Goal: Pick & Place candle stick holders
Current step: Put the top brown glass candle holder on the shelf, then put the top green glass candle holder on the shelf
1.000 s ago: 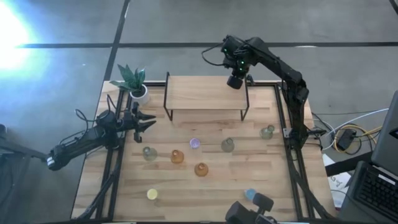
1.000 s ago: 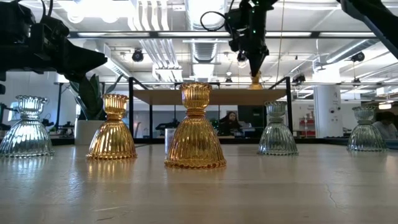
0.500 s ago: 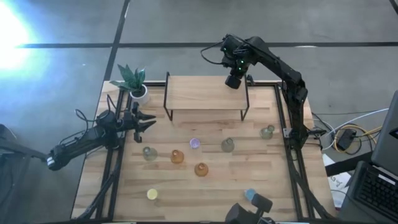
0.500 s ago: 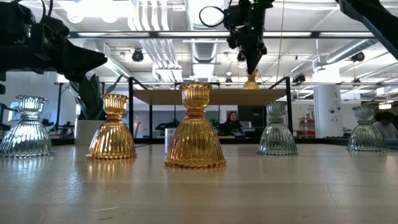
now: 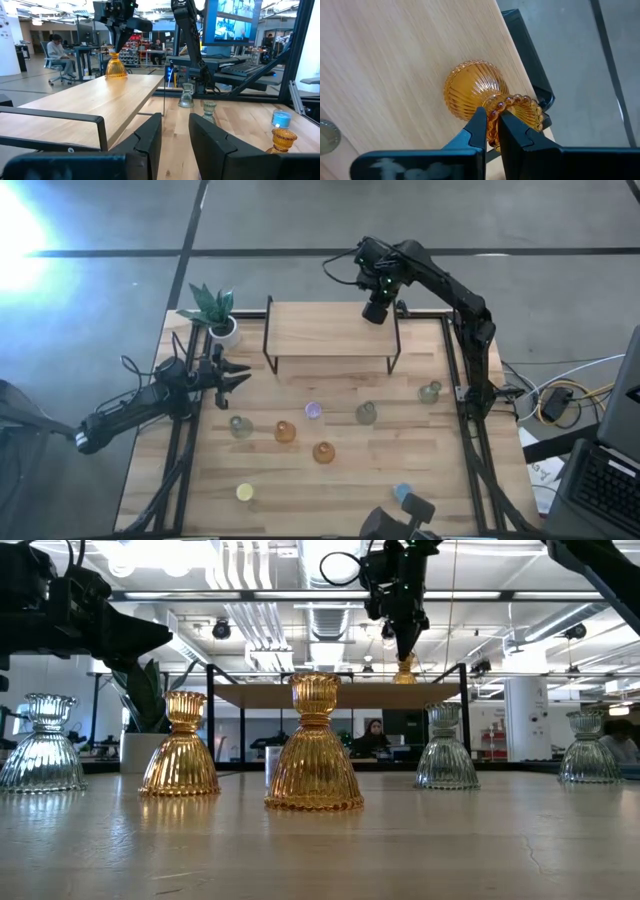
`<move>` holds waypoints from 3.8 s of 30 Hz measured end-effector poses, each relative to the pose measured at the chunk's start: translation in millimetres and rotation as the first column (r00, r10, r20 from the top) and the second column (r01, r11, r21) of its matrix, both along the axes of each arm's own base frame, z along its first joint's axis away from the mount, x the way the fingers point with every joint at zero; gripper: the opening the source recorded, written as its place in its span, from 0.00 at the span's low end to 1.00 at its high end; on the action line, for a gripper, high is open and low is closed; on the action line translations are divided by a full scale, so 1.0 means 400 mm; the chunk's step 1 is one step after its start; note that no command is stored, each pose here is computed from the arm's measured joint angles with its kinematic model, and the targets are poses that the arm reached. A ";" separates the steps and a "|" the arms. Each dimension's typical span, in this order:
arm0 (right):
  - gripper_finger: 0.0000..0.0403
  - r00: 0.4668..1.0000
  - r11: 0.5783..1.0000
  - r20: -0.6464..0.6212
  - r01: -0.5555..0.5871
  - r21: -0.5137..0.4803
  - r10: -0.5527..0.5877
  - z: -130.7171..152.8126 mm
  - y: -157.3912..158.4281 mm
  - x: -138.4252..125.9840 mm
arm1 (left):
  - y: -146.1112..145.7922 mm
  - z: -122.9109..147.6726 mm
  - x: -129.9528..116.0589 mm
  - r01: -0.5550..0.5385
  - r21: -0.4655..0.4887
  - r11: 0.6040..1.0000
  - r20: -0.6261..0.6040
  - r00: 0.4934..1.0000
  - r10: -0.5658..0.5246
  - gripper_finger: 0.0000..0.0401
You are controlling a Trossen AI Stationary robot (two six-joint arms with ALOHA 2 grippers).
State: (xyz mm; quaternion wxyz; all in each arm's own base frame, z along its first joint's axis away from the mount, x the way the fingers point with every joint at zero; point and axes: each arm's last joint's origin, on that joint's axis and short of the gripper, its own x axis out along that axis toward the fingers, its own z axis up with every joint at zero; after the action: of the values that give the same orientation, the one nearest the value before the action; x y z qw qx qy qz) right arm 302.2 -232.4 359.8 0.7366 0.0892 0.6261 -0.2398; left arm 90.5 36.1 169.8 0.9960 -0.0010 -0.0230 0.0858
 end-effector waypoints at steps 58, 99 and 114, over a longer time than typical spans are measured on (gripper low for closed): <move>0.37 0.871 0.996 0.491 0.061 -0.068 -0.020 0.335 0.343 -0.238 | 0.000 0.000 0.000 0.000 0.000 1.000 0.000 1.000 0.000 0.26; 0.34 0.817 0.811 0.015 0.571 0.126 -0.577 -0.164 0.545 -0.413 | 0.000 0.000 0.000 0.000 0.000 1.000 0.000 1.000 0.000 0.26; 0.40 0.824 0.821 0.016 0.562 0.101 -0.567 -0.292 0.541 -0.385 | 0.000 0.000 0.000 0.000 0.000 1.000 0.000 1.000 0.000 0.26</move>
State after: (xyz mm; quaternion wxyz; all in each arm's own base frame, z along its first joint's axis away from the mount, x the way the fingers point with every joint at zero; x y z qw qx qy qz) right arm 148.2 -16.0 242.9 0.6417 0.3097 0.5652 -0.4158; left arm 90.5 36.1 169.7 0.9961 -0.0010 -0.0229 0.0857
